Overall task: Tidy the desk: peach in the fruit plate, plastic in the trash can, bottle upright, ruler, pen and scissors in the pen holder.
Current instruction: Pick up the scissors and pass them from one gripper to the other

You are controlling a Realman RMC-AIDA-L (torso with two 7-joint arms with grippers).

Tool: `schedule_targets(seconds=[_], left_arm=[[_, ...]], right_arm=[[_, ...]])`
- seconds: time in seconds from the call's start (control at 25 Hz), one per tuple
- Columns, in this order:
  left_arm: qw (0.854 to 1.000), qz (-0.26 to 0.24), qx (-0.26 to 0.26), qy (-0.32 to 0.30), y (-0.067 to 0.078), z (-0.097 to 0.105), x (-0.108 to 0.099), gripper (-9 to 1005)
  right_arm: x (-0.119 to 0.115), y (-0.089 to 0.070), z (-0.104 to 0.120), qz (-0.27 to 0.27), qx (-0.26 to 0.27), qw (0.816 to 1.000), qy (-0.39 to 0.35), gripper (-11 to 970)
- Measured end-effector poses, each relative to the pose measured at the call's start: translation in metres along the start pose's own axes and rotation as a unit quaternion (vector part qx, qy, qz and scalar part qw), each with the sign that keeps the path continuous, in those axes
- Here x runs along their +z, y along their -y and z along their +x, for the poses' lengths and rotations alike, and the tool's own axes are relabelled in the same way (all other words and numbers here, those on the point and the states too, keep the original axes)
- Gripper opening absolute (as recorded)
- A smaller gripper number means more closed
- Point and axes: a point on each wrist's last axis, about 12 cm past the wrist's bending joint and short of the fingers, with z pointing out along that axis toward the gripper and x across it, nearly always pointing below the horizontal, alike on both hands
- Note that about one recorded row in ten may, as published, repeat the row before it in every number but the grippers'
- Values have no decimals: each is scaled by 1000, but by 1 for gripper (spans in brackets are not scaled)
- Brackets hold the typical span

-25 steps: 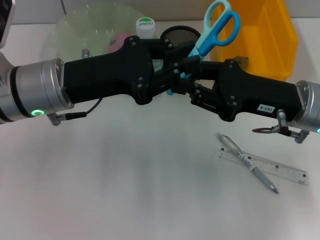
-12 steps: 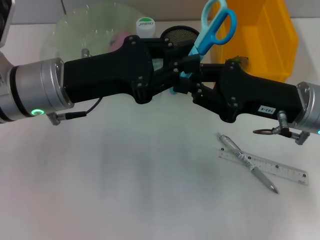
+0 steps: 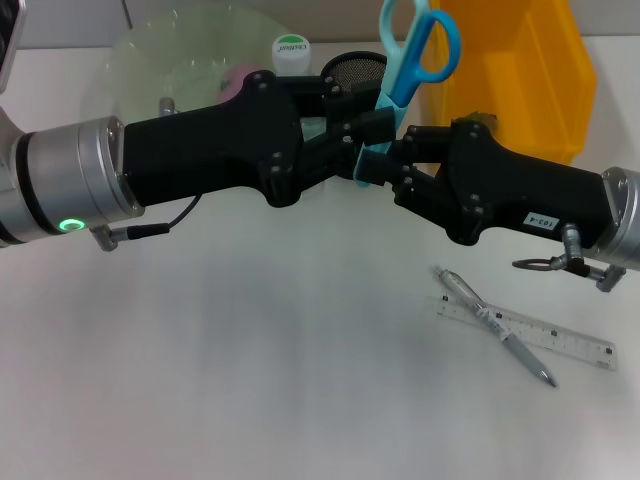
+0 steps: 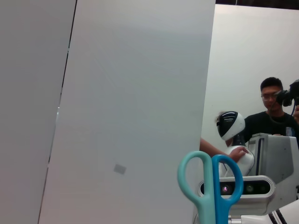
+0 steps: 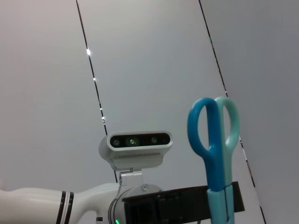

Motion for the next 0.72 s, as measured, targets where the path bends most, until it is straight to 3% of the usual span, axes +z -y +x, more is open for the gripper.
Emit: schedule_targets(seconds=[0.4,0.72], left_arm=[[1000,-2,0,-2,1,2,-2,180],[1000,-12,0,4,2,3,-7,194]], right_arm=[[0,0,0,0,0,1000,0,111],[-1,0,1,3,0,1000,-1,94]])
